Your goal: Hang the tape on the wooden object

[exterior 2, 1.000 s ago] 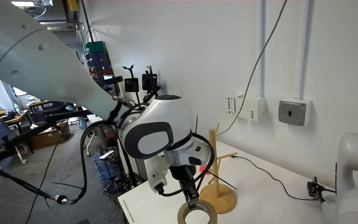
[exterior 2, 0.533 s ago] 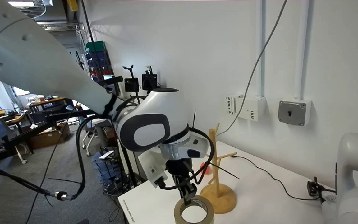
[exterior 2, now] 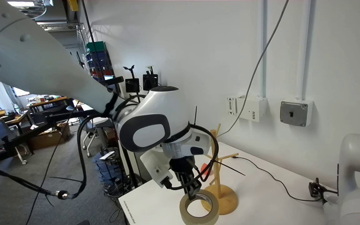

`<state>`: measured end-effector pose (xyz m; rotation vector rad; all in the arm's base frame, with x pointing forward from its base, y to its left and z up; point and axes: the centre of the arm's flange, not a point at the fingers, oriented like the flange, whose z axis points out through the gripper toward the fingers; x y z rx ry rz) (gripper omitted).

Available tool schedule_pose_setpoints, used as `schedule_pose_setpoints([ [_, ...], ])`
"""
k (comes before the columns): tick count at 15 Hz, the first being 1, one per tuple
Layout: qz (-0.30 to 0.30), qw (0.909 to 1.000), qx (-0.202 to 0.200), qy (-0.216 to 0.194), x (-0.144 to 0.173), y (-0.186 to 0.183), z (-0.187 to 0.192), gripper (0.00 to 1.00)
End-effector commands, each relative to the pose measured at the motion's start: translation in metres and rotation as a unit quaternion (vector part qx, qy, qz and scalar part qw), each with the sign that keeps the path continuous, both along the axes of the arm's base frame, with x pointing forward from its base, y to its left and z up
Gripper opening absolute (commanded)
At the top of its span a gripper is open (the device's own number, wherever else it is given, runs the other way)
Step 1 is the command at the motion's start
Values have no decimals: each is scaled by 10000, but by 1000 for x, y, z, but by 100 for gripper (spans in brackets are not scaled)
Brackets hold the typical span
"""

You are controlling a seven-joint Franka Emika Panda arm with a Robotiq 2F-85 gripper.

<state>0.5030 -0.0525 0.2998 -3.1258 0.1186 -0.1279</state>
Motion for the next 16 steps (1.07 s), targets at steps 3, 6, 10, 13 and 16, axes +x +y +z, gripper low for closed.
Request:
schedule_pose_setpoints([
  [3, -34, 9946, 610, -844, 0, 3, 7, 6],
  [6, -179, 9895, 843, -1161, 1, 8, 8, 6],
  [10, -340, 9834, 1064, -1430, 3, 11, 9, 6],
  [13, -392, 9819, 1058, -1523, 2, 8, 10, 6],
  [16, -478, 9811, 1021, -1571, 1, 7, 10, 6],
])
